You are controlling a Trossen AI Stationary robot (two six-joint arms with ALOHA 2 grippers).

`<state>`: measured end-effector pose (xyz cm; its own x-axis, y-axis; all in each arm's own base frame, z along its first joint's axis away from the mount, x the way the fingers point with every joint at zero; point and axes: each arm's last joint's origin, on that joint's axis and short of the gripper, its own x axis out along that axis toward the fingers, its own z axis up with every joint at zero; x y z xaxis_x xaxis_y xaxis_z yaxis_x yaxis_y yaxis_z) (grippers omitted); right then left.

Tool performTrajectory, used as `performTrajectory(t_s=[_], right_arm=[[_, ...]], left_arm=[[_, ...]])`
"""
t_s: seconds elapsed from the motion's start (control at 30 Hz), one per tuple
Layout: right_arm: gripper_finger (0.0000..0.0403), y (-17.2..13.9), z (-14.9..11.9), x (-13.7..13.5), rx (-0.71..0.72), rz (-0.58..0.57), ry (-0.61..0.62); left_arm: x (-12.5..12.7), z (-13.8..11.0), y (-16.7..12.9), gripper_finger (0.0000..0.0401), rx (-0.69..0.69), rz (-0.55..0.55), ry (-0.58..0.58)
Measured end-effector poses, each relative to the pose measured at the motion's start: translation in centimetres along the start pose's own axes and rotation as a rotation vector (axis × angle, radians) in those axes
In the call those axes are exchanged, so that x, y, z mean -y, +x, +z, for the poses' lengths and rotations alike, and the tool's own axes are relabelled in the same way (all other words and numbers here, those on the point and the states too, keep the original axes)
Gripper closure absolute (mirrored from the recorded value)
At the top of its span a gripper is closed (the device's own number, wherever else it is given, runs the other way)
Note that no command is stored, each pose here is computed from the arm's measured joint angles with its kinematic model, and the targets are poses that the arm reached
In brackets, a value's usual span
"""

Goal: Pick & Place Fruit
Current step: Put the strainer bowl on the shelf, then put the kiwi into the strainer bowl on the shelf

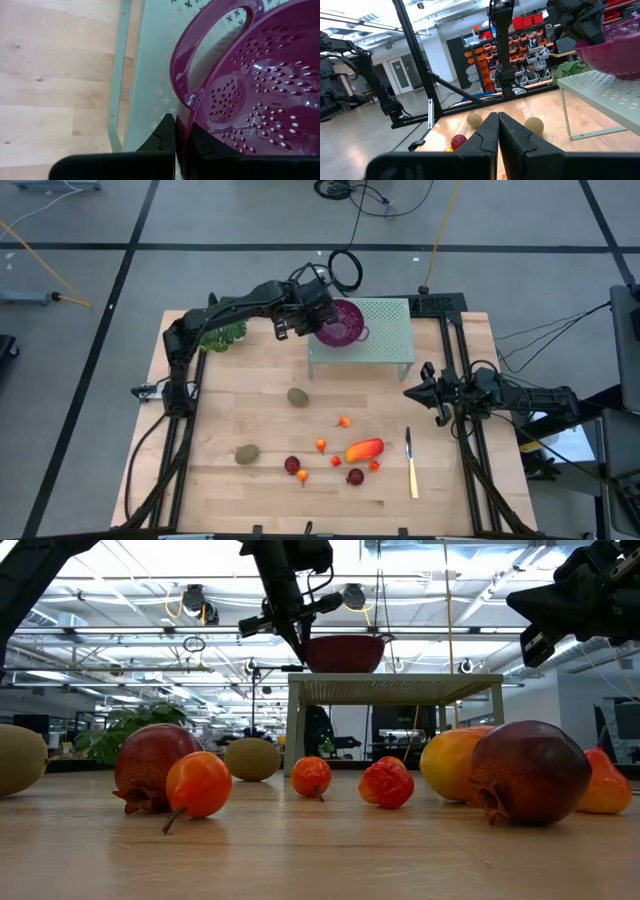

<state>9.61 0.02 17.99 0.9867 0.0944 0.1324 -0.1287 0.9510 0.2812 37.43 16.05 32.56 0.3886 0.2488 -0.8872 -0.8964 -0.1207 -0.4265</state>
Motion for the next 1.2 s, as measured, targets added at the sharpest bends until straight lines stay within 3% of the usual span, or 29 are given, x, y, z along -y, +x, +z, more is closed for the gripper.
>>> performTrajectory(t_s=[0.37, 0.77, 1.0, 1.2], right_arm=[[0.0399, 0.0, 0.0, 0.0, 0.000, 0.000, 0.000], [0.0399, 0.0, 0.0, 0.0, 0.000, 0.000, 0.000], [0.0399, 0.0, 0.0, 0.0, 0.000, 0.000, 0.000], [0.0399, 0.0, -0.1, 0.0, -0.014, -0.005, 0.002]], left_arm=[[0.0, 0.0, 0.0, 0.0356, -0.003, -0.001, 0.015], [-0.5, -0.1, -0.2, 0.0281, -0.014, 0.050, 0.025], [-0.3, -0.4, -2.3, 0.0250, -0.004, -0.030, 0.059], [0.4, -1.1, -5.0, 0.0244, 0.035, -0.180, 0.138]])
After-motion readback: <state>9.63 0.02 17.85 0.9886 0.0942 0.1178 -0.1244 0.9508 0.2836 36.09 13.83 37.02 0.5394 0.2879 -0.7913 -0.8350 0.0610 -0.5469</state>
